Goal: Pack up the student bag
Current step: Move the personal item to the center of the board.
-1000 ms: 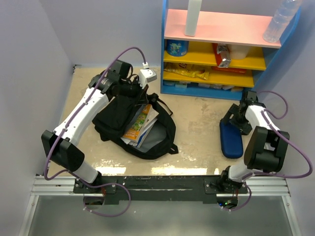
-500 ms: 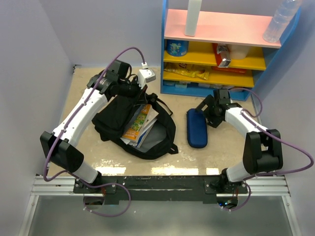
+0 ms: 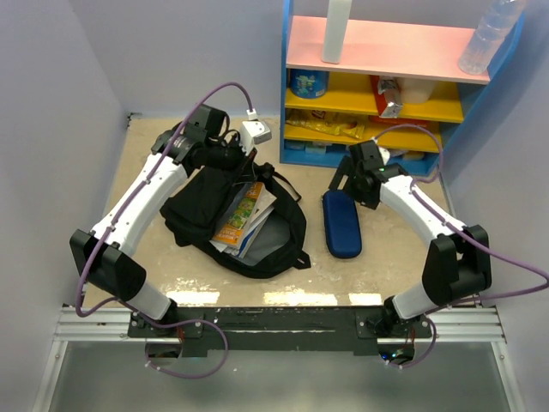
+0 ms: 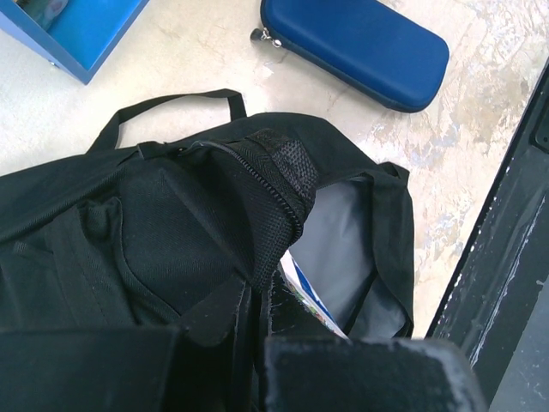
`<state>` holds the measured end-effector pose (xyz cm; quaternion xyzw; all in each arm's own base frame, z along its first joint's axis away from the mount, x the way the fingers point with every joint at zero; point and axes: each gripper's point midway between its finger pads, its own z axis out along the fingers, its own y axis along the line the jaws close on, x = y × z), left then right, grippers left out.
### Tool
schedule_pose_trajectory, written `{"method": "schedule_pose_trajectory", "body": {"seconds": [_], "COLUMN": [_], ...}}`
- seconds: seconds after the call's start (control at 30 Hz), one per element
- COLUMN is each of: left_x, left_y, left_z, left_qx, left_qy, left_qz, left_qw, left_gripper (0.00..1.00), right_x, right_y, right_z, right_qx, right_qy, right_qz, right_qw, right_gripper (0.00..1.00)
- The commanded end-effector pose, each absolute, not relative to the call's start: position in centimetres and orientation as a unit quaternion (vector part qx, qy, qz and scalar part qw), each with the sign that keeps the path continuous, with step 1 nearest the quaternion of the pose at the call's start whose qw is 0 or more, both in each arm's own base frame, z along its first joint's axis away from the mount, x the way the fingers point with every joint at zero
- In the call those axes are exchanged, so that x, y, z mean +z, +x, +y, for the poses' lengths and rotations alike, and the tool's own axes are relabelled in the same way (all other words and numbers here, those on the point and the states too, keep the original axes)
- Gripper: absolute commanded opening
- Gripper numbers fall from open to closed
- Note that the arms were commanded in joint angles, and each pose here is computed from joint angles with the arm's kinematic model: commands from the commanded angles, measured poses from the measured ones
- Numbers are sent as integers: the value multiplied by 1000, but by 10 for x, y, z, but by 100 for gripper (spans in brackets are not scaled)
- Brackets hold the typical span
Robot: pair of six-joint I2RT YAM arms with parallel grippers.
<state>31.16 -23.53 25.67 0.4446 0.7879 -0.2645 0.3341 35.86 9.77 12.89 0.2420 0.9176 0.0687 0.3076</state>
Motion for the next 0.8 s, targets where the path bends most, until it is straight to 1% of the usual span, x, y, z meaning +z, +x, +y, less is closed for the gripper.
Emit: {"method": "schedule_pose_trajectory", "body": {"seconds": [0.0,0.2,0.47,0.57,0.6,0.63,0.7,0.73,0.77], "left_x": [294,297,302,304,306,306,308,308,306], "left_y": [310,308,308,309,310,310,311,312,312], "left_z": [-235,-235,-233,-232,-233,-233,-233,-233,-233], "left_qx": [-269,-273,-266,-264,-264,-264,-263,-262,-263], "left_qy": [445,442,444,444,444,443,442,442,441], "left_qz": [766,767,769,770,769,770,771,772,774], "left_qw": [378,377,375,376,378,377,375,374,369], "left_gripper": [0,0,0,0,0,0,0,0,0], "right_x": [112,97,53,44,46,38,45,36,38], "right_y": [328,317,295,290,294,285,285,273,272], "right_z": [86,75,70,80,95,101,118,120,123], "right_qx": [-21,-8,4,33,74,89,139,147,160], "right_qy": [192,222,267,277,283,285,301,305,312], "right_qz": [944,940,938,937,933,933,919,918,911], "right_qw": [267,258,220,209,210,199,212,206,216], "right_gripper": [99,99,99,99,99,99,99,99,99]}}
